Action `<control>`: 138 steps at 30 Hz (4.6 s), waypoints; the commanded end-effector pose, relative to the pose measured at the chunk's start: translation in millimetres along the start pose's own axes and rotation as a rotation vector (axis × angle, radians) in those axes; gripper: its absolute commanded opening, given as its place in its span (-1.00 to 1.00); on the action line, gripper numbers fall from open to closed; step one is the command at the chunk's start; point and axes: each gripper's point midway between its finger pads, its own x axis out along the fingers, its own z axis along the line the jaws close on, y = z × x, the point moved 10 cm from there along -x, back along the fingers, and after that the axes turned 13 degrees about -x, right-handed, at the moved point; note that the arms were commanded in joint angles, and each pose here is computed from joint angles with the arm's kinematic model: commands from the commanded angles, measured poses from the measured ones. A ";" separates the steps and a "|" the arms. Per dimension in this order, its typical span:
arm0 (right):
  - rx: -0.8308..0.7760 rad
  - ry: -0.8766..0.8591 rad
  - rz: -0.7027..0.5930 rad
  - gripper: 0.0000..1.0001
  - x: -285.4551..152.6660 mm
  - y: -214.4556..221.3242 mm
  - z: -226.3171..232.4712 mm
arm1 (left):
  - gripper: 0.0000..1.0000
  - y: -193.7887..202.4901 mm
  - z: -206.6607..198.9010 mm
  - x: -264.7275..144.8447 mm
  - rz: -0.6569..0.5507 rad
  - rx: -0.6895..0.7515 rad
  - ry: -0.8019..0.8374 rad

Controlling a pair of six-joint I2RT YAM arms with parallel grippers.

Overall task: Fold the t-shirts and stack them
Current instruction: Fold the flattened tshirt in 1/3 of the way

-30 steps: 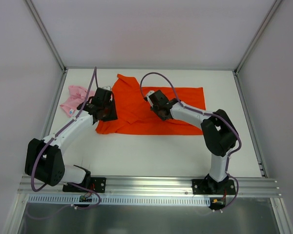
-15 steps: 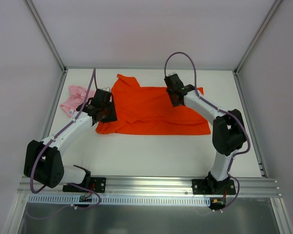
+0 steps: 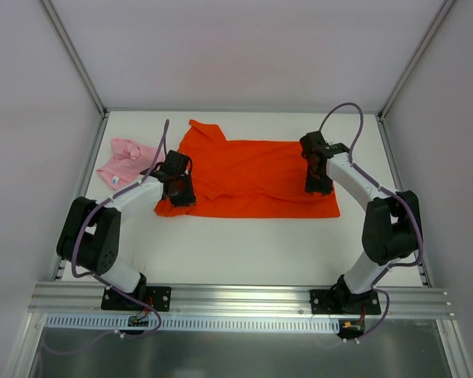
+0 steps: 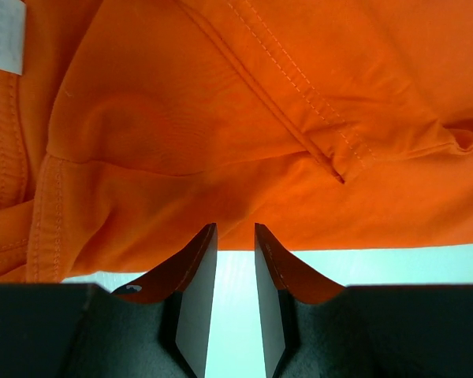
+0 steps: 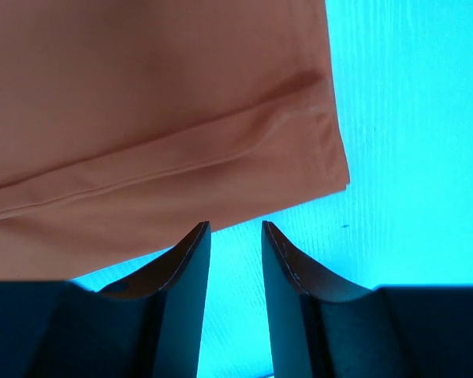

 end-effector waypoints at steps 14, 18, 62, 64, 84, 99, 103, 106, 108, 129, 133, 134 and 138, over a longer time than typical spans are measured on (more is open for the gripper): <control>0.329 -0.028 0.104 -0.27 53.0 1.0 -11.0 | -0.50 1.3 4.2 5.0 -0.006 -0.015 0.013; 0.348 -0.023 0.093 -0.27 59.1 -5.4 -13.9 | -0.50 1.0 4.4 2.8 -0.006 -0.004 0.013; 0.404 -0.085 -0.202 -0.22 21.5 -75.7 -59.7 | -0.37 -47.4 -3.6 -73.8 -0.232 0.016 -0.031; 0.395 -0.089 -0.223 -0.21 5.8 -70.9 -63.6 | -0.36 -52.6 5.2 -68.2 -0.221 -0.015 -0.051; 0.287 -0.096 -0.171 -0.18 -15.6 35.7 -64.7 | -0.39 -58.1 25.3 -0.5 -0.078 -0.012 -0.152; 0.231 -0.147 -0.121 -0.19 10.3 45.3 -53.5 | -0.47 -49.5 38.4 21.8 -0.016 0.002 -0.237; 0.224 -0.154 -0.116 -0.19 12.7 46.6 -52.0 | -0.47 -49.7 38.6 26.3 -0.011 0.003 -0.241; 0.212 -0.163 -0.107 -0.19 17.0 46.5 -50.0 | -0.77 -49.8 39.0 31.2 0.003 0.006 -0.249; 0.208 -0.165 -0.096 -0.19 21.9 46.4 -48.4 | -1.00 -50.3 38.4 32.3 0.006 0.007 -0.247; 0.169 -0.169 0.006 -0.20 61.5 57.3 -33.0 | -1.00 -84.1 9.6 -14.2 -0.106 0.091 -0.119; 0.167 -0.155 0.023 -0.21 65.5 58.2 -33.3 | -1.00 -86.9 9.5 -10.5 -0.104 0.110 -0.130; 0.168 -0.156 0.023 -0.21 65.7 58.4 -33.0 | -1.00 -87.1 9.7 -9.3 -0.102 0.111 -0.133; 0.174 -0.149 0.018 -0.20 64.9 58.0 -33.7 | -1.00 -87.2 12.3 -1.9 -0.093 0.122 -0.160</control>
